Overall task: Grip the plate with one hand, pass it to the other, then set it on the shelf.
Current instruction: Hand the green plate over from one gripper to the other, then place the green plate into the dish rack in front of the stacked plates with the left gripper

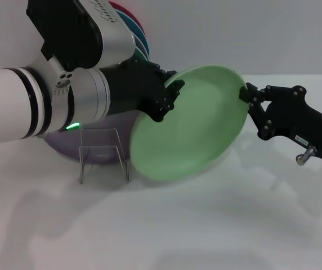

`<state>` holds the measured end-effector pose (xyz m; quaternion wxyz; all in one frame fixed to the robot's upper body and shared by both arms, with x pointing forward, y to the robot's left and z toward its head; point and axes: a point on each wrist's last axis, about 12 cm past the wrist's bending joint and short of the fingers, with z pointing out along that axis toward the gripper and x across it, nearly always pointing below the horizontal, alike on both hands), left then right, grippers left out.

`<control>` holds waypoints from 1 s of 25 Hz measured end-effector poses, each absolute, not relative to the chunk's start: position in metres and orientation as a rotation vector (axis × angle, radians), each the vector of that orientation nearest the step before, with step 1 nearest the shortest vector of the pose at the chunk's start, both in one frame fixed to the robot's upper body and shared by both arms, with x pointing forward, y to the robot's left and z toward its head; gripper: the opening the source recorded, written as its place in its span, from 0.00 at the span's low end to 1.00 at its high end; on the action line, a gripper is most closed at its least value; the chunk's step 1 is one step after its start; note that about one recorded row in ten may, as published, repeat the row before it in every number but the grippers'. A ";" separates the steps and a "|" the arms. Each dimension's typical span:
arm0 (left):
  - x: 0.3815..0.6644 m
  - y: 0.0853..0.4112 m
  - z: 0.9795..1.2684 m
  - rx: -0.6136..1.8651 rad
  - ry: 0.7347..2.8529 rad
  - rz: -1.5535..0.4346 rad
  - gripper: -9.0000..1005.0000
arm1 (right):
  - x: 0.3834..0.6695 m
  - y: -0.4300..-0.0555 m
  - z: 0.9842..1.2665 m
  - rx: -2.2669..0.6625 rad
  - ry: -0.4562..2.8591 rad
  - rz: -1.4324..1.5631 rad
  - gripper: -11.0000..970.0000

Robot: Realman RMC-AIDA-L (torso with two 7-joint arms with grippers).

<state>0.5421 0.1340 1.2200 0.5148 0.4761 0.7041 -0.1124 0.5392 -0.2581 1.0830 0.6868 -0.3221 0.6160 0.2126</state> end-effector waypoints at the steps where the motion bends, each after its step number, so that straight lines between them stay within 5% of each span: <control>1: 0.543 0.134 1.221 1.140 1.687 -0.266 0.21 | 0.537 -0.258 1.083 -0.723 1.373 0.486 0.03; 3: 0.543 0.134 1.222 1.134 1.678 -0.262 0.18 | 0.528 -0.262 1.080 -0.700 1.364 0.502 0.03; 15: 0.536 0.143 1.234 1.071 1.616 -0.231 0.10 | 0.484 -0.304 1.077 -0.422 1.265 0.545 0.42; 21: 0.514 0.155 1.247 0.896 1.307 -0.023 0.09 | 0.449 -0.337 1.069 -0.175 1.182 0.488 0.68; 25: 0.493 0.142 1.243 0.866 1.116 0.157 0.09 | 0.449 -0.341 1.069 -0.160 1.181 0.474 0.69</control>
